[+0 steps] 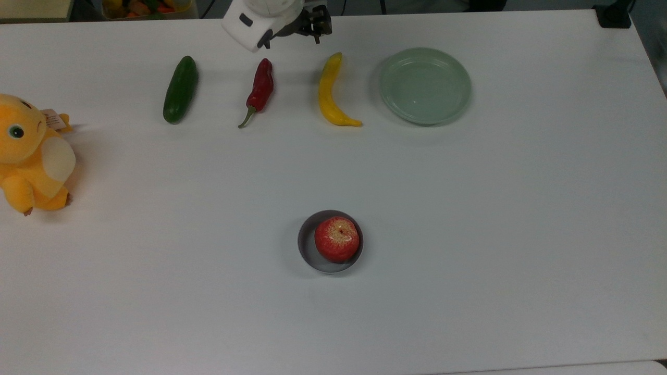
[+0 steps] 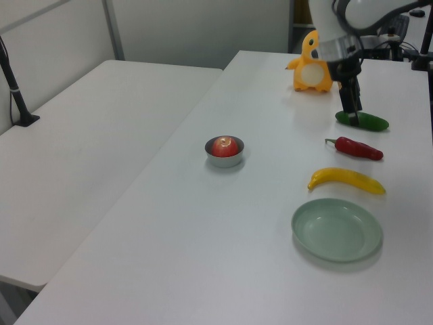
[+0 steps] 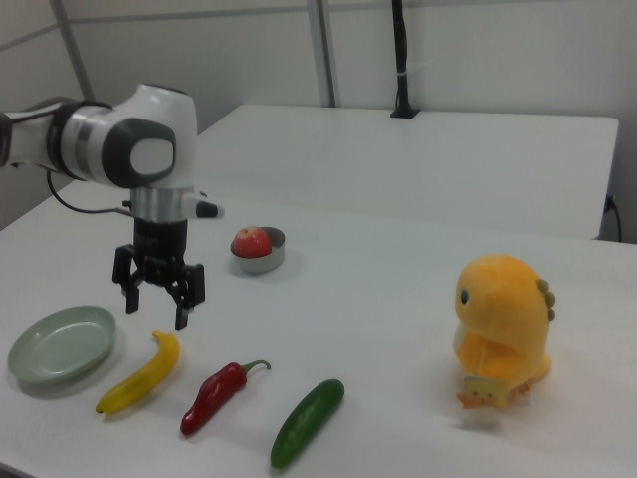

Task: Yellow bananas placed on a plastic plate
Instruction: 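Move the open gripper over the yellow banana and lower it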

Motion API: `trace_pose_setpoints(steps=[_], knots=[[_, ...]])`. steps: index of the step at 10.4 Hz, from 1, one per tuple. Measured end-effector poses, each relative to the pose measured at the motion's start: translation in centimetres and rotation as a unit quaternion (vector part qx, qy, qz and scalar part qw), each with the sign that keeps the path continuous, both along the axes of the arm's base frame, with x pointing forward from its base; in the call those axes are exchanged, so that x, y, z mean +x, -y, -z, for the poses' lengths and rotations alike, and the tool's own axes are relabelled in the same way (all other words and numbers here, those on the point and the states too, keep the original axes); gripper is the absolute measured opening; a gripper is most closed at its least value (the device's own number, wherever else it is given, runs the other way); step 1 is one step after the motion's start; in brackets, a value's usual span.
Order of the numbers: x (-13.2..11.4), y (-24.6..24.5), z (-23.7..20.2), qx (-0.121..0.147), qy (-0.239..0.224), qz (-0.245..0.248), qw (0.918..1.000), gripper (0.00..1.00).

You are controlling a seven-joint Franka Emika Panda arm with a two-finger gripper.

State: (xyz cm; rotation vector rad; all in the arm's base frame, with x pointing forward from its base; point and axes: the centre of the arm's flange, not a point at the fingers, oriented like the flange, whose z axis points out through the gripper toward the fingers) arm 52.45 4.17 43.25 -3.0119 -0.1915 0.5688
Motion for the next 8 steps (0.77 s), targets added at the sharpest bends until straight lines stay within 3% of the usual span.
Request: trace_pose_setpoints(steps=[3, 8], knots=[[0.4, 1.3, 4.1, -0.003, -0.008, 0.015, 0.9998, 1.00], [0.4, 1.1, 8.2, 0.001, 0.029, 0.023, 0.9993, 1.00]])
